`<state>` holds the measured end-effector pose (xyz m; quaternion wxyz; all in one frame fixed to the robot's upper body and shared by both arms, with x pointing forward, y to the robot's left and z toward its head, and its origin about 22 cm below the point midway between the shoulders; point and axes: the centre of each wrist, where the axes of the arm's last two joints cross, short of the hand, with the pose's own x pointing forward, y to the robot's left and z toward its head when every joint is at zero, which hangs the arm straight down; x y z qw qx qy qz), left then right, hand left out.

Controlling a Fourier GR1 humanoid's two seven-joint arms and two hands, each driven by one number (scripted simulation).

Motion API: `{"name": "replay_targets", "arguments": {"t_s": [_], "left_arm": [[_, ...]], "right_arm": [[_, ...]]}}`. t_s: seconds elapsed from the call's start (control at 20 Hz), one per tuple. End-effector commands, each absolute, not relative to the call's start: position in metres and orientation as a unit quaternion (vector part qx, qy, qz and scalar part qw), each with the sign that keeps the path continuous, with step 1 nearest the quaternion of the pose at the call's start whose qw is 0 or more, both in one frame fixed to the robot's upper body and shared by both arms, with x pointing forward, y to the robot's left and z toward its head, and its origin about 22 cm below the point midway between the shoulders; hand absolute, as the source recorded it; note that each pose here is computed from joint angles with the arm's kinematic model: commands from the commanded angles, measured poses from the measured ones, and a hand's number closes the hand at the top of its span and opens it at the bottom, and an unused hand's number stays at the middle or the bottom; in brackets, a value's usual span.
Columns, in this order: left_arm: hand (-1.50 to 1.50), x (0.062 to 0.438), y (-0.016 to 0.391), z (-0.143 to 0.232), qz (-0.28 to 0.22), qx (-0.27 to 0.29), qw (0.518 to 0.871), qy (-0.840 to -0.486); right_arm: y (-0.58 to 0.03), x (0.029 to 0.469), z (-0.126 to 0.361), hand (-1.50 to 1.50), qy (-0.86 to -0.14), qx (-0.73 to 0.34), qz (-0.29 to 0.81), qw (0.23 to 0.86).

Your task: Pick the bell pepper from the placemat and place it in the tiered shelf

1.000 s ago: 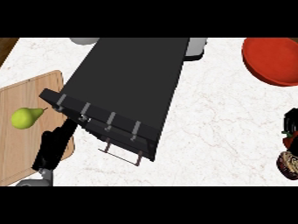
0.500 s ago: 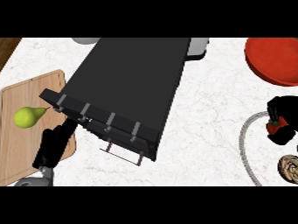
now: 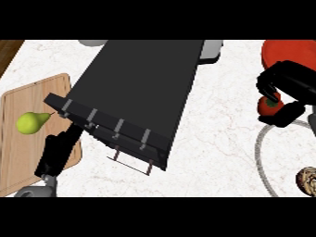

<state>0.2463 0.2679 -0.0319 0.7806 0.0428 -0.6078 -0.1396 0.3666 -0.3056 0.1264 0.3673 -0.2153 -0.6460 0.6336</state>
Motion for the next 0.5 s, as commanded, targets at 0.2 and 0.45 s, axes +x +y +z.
{"name": "replay_targets", "arguments": {"t_s": [0.2,0.45], "left_arm": [[0.0,0.247,0.258,-0.037,-0.132,0.045,0.783,-0.607],[0.0,0.239,0.264,-0.036,-0.136,0.048,0.781,-0.608]], "right_arm": [[-0.285,0.389,0.206,1.5,-0.774,-0.082,0.51,0.366],[-0.246,0.395,0.257,1.5,-0.781,-0.086,0.494,0.372]]}}
